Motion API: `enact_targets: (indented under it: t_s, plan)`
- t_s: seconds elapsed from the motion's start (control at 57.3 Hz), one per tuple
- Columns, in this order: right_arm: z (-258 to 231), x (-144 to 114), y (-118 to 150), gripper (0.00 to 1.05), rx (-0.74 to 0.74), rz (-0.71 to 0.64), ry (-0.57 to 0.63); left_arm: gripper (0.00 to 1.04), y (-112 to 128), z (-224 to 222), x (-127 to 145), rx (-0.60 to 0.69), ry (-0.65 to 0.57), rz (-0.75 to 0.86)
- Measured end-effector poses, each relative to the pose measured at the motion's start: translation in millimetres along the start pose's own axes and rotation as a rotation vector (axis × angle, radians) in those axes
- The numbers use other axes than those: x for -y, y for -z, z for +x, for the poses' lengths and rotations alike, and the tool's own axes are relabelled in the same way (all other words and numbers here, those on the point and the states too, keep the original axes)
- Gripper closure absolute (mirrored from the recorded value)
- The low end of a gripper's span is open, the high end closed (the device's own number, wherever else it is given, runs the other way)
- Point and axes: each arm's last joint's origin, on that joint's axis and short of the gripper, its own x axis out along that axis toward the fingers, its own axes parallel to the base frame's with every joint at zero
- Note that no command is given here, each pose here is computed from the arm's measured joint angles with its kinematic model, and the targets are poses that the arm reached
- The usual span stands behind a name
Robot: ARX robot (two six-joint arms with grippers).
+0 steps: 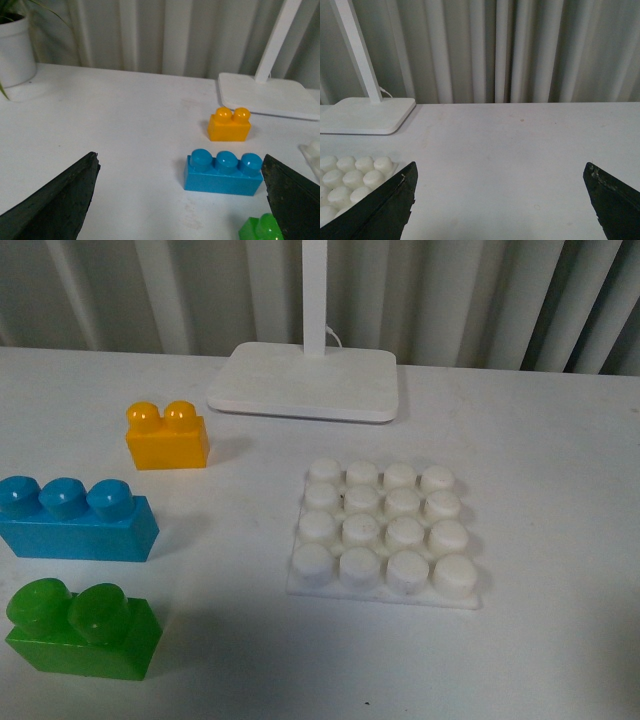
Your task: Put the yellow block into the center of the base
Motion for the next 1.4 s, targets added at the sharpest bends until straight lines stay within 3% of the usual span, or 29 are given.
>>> enact_targets:
  t_s: [0.244, 0.471, 0.611, 0.855, 0.942, 1.064, 1.396]
  plan:
    - [0.0, 0.0, 0.0, 0.09, 0.000, 0.000, -0.001, 0.06, -65.3, 52.1, 8.1, -0.053, 0.327, 0.290]
    - [0.0, 0.0, 0.0, 0.09, 0.000, 0.000, -0.001, 0.06, -97.9, 125.6, 18.2, -0.220, 0.665, 0.622]
    - [0.0, 0.0, 0.0, 0.09, 0.000, 0.000, -0.001, 0.06, -108.3, 160.4, 26.2, -0.303, 0.770, 0.738]
    - [0.0, 0.0, 0.0, 0.09, 0.000, 0.000, -0.001, 0.06, -97.3, 216.2, 37.8, -0.553, 0.945, 0.910]
    - [0.0, 0.0, 0.0, 0.09, 0.000, 0.000, -0.001, 0.06, -88.0, 242.0, 40.0, -0.650, 0.951, 1.005]
    - [0.0, 0.0, 0.0, 0.09, 0.000, 0.000, -0.001, 0.06, -84.4, 273.3, 47.7, -0.684, 0.922, 1.123]
    - [0.0, 0.0, 0.0, 0.09, 0.000, 0.000, -0.001, 0.06, -71.6, 304.2, 81.1, -0.693, 0.955, 1.234]
